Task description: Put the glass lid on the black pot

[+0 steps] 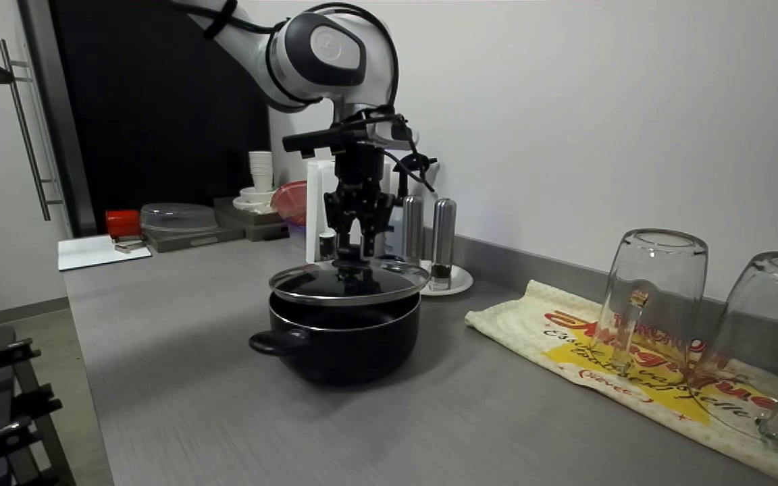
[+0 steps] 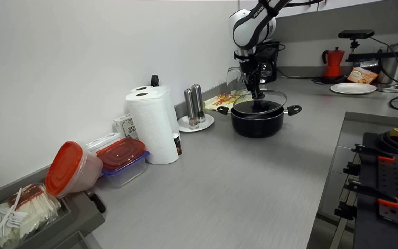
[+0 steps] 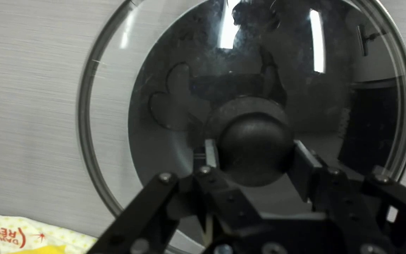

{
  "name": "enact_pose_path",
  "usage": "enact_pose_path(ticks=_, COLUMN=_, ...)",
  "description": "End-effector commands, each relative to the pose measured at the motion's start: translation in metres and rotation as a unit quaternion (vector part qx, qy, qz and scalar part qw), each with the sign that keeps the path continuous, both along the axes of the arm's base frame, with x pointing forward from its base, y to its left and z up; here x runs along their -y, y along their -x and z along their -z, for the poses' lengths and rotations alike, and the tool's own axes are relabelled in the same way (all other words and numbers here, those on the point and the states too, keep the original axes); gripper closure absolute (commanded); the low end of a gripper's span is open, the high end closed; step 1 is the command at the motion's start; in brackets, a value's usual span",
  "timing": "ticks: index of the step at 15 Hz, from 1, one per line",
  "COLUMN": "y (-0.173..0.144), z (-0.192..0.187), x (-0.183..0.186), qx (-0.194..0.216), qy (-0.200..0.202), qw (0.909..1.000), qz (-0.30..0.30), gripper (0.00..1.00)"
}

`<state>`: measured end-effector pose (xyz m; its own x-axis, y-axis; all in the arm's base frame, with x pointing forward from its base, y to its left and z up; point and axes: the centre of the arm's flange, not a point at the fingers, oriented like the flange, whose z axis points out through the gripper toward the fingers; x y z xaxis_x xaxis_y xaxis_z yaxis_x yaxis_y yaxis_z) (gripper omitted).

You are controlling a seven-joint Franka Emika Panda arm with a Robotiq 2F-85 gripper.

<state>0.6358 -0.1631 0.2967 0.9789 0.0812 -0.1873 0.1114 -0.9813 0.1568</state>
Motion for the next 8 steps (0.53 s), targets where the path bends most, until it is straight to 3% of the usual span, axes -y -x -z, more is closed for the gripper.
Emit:
enact_pose_path(ticks=1, y=0.0112, z=-0.0084, x=-0.0023, qx=0.012, qy=-0.001, qw=0.9998, qz=0.018, gripper=0.75)
enact_pose_path(ticks=8, y=0.0108, z=-0.0034, x=-0.0027, qx=0.025, qy=-0.045, qw=0.9968, qz=0.061, gripper=0.75)
